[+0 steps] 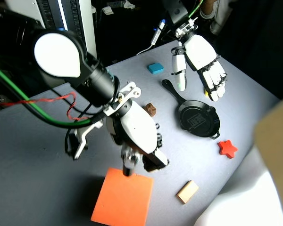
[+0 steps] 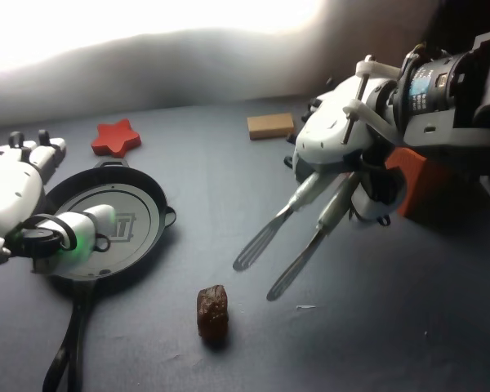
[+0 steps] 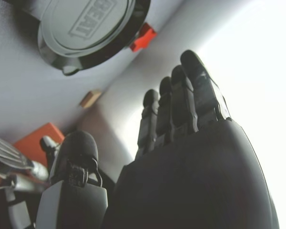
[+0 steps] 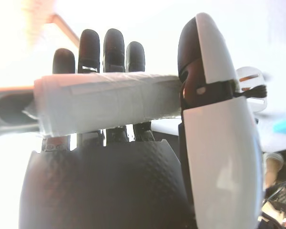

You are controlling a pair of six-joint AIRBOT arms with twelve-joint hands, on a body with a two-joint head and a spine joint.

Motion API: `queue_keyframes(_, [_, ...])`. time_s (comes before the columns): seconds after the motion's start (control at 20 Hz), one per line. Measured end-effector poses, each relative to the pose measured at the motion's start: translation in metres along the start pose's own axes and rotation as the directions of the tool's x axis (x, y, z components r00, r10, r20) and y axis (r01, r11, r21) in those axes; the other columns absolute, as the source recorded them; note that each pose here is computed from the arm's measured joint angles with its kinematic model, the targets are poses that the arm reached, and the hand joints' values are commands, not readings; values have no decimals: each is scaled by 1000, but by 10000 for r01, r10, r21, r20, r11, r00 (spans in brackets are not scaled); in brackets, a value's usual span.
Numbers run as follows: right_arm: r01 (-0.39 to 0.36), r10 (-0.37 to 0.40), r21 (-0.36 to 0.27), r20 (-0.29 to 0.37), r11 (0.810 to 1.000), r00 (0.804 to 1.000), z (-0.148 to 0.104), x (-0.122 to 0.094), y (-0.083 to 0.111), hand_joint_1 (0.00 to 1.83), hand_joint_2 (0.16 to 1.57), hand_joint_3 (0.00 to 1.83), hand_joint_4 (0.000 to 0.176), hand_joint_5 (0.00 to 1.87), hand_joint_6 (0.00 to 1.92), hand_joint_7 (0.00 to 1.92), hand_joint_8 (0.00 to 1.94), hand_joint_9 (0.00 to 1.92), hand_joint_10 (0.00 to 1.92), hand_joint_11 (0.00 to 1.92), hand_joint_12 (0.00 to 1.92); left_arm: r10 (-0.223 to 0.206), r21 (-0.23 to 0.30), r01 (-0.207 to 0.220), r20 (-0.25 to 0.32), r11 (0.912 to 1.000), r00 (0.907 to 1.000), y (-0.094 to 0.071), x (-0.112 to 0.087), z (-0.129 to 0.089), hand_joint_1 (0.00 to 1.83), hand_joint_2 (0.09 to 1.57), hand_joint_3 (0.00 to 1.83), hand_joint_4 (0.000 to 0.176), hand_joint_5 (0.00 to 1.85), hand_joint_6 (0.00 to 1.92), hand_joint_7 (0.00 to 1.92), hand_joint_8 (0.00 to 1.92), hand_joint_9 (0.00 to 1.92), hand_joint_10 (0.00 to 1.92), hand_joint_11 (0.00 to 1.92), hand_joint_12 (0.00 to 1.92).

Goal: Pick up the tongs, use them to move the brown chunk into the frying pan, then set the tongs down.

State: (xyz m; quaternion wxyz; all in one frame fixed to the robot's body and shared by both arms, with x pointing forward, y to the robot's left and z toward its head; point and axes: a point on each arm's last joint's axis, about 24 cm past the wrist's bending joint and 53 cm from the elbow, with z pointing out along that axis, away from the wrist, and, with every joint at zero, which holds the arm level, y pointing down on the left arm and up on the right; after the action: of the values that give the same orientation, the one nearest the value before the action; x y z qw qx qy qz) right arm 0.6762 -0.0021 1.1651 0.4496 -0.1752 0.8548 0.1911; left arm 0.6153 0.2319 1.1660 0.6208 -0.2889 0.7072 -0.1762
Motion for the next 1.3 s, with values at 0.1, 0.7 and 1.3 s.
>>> queue_keyframes(0.1, [453, -472, 502, 365, 9977, 9982, -3, -7, -6, 1042, 1141, 0, 0, 538, 273, 693, 11, 434, 510, 0, 1521, -3, -135, 6, 204, 9999, 9998, 6, -7, 6, 172, 1303, 0, 24, 173, 16, 137, 5, 163, 14, 0, 782])
queue_keyframes(0.7, [-1059, 997, 1356, 518, 9851, 9937, -35, 3, 23, 1056, 1136, 0, 0, 527, 269, 683, 7, 427, 505, 0, 1521, -242, -662, 299, 851, 9974, 9961, 30, -34, 33, 210, 1314, 1, 34, 118, 0, 102, 0, 109, 0, 0, 582])
queue_keyframes(1.3, [-1747, 1693, 1531, 475, 9727, 9844, -34, 6, 35, 1033, 1142, 0, 0, 532, 275, 690, 7, 426, 517, 0, 1536, -430, -751, 497, 874, 9959, 9952, 34, -36, 34, 158, 1317, 0, 27, 96, 2, 70, 4, 70, 3, 0, 443])
